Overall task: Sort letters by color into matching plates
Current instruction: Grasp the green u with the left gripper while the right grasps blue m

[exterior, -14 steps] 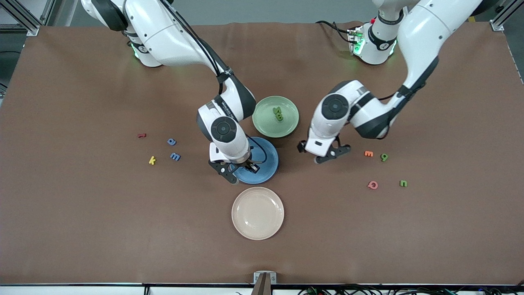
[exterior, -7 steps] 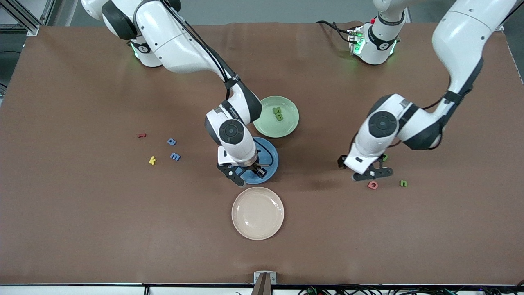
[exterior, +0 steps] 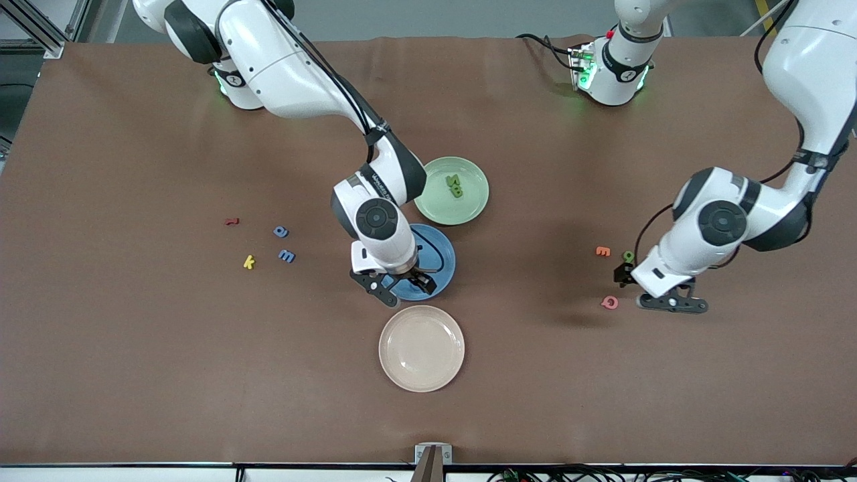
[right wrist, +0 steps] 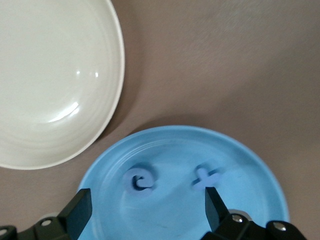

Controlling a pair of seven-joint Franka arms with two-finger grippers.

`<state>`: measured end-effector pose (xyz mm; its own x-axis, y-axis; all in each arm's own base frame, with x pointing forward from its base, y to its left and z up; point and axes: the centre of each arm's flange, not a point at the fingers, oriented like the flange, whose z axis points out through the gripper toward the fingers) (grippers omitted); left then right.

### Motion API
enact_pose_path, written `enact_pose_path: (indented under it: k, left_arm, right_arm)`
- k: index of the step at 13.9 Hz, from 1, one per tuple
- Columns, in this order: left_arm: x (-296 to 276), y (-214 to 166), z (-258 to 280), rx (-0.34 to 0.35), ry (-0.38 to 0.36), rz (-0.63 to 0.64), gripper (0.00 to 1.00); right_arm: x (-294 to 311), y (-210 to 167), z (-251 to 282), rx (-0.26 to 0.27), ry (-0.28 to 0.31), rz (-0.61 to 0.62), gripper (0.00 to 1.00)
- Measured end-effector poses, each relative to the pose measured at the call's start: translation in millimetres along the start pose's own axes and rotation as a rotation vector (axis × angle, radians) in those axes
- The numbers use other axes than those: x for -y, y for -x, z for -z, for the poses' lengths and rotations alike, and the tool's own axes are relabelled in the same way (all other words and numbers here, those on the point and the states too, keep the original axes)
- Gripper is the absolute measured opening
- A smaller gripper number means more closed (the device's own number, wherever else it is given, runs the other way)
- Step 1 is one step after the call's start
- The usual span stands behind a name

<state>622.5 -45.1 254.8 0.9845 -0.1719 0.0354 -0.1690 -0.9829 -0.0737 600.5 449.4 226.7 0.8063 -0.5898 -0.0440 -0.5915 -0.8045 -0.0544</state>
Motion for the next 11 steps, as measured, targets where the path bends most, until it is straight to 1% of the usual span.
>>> enact_pose_path:
  k: [1, 2, 3, 4, 7, 8, 9, 11]
  left_arm:
    - [15, 2, -6, -0.001, 0.009, -0.024, 0.94]
    - [28, 3, -13, -0.006, 0.006, -0.061, 0.85]
    - [38, 5, -20, -0.012, -0.002, -0.091, 0.75]
    - [47, 6, -28, -0.019, -0.004, -0.108, 0.72]
    - [63, 11, -51, -0.024, 0.009, -0.109, 0.68]
    - [65, 12, -56, -0.02, 0.014, -0.107, 0.68]
    - [64, 13, -59, -0.017, 0.019, -0.107, 0.64]
    - [65, 14, -63, -0.012, 0.024, -0.103, 0.62]
  right_arm:
    - [-6, -10, 5, 0.011, 0.029, 0.03, 1.0]
    - [-13, -21, 13, 0.025, 0.059, 0.062, 1.0]
    - [-21, -33, 21, 0.034, 0.077, 0.089, 1.0]
    - [-30, -47, 29, 0.038, 0.082, 0.115, 1.0]
    - [-78, -83, 46, 0.037, 0.089, 0.158, 1.0]
    - [-101, -96, 50, 0.034, 0.091, 0.168, 1.0]
    - [-125, -107, 52, 0.031, 0.09, 0.178, 1.0]
    - [-173, -124, 50, 0.023, 0.076, 0.188, 1.0]
